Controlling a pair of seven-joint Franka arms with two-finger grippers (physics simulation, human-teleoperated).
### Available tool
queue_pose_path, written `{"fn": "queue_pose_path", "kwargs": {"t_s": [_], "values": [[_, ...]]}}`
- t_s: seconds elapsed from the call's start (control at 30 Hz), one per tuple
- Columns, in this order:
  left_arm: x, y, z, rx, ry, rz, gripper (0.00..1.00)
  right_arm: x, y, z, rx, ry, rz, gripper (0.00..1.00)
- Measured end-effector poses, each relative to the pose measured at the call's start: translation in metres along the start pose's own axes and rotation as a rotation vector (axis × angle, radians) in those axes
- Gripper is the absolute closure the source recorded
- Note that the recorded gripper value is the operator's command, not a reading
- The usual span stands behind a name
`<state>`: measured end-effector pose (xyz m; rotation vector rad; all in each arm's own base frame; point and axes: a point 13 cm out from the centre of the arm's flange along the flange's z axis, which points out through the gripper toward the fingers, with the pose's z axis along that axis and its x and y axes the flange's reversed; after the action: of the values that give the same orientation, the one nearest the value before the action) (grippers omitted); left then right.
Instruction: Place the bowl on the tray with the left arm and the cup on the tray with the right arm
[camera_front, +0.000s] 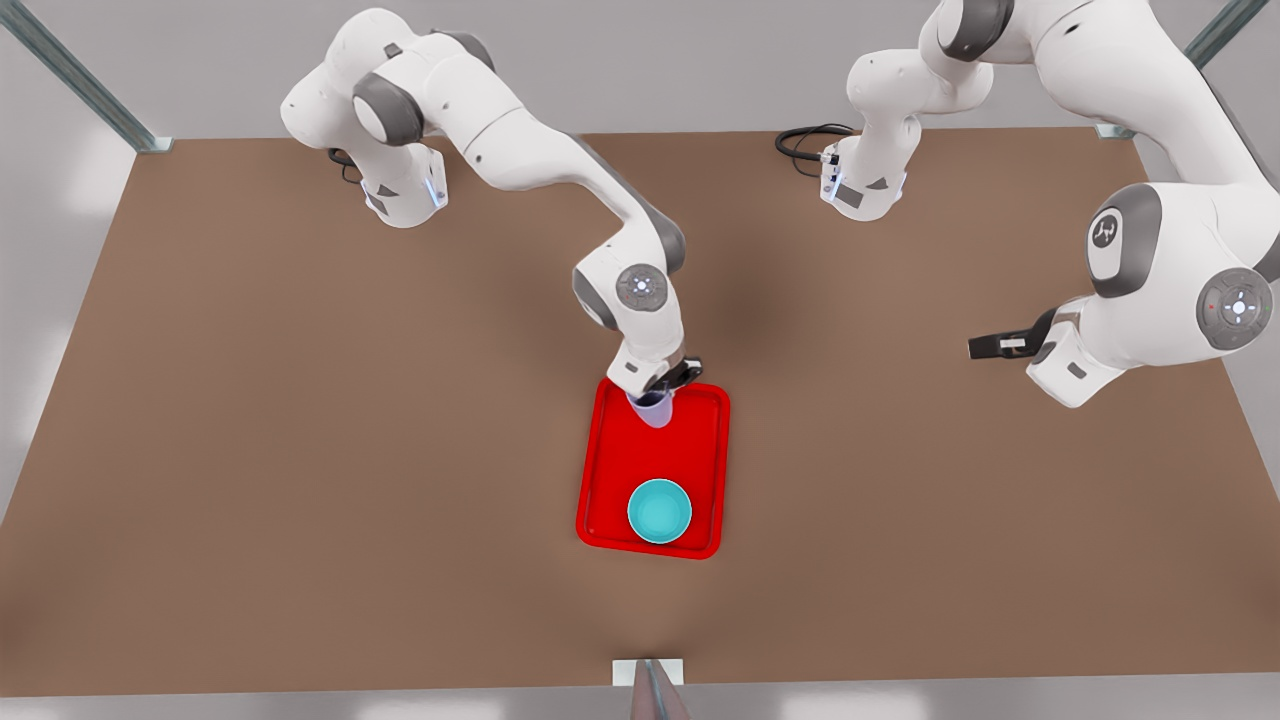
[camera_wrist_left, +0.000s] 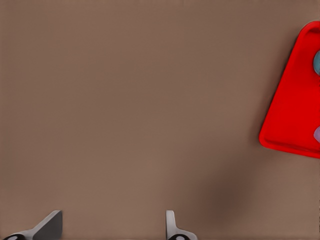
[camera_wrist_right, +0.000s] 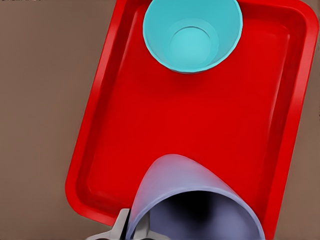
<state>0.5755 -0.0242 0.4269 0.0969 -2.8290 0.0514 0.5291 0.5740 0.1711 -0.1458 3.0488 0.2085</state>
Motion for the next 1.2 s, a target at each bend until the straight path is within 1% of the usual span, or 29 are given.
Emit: {"fn": "queue_pose_path", "kwargs": {"t_s": [0.33, 0.37, 0.4, 0.5, 0.57, 0.73, 0.8, 0.87, 0.9, 0.93, 1.03, 1.1, 1.13, 1.2], "values": [[-0.006, -0.016, 0.010, 0.052, 0.016, 0.020, 0.00, 0.000, -0.019, 0.029, 0.037, 0.015, 0.109, 0.79], [-0.006, -0.017, 0.010, 0.053, 0.017, 0.020, 0.00, 0.001, -0.020, 0.031, 0.040, 0.016, 0.116, 0.36], [-0.007, -0.017, 0.011, 0.054, 0.017, 0.021, 0.00, 0.001, -0.021, 0.032, 0.044, 0.017, 0.123, 0.00], [-0.007, -0.018, 0.011, 0.059, 0.017, 0.021, 0.00, 0.002, -0.024, 0.035, 0.062, 0.015, 0.146, 0.00], [-0.008, -0.019, 0.010, 0.090, 0.018, 0.017, 0.00, 0.002, -0.025, 0.034, 0.071, 0.013, 0.163, 0.00], [-0.009, -0.026, 0.008, 0.123, 0.010, 0.018, 0.00, -0.001, -0.014, 0.020, 0.039, 0.006, 0.197, 0.00], [-0.010, -0.027, 0.007, 0.128, 0.006, 0.018, 0.00, -0.011, -0.003, -0.024, -0.012, -0.013, 0.212, 0.00], [-0.012, -0.027, 0.004, 0.130, -0.005, 0.017, 0.00, -0.035, -0.026, -0.109, -0.054, -0.019, 0.262, 0.00], [-0.012, -0.027, 0.001, 0.131, -0.013, 0.017, 0.00, -0.048, -0.059, -0.152, -0.053, -0.004, 0.298, 0.00], [-0.013, -0.027, -0.001, 0.131, -0.017, 0.017, 0.00, -0.064, -0.114, -0.185, -0.023, 0.024, 0.348, 0.00], [-0.015, -0.027, 0.000, 0.131, -0.021, 0.016, 0.00, -0.091, -0.351, -0.268, 0.178, 0.072, 0.523, 0.00], [-0.016, -0.027, 0.000, 0.132, -0.021, 0.016, 0.00, -0.066, -0.467, -0.342, 0.202, 0.091, 0.604, 0.00], [-0.016, -0.027, 0.000, 0.132, -0.022, 0.016, 0.00, -0.044, -0.498, -0.374, 0.191, 0.100, 0.613, 0.00], [-0.017, -0.028, 0.001, 0.131, -0.022, 0.016, 0.00, -0.009, -0.529, -0.411, 0.178, 0.128, 0.585, 0.00]]}}
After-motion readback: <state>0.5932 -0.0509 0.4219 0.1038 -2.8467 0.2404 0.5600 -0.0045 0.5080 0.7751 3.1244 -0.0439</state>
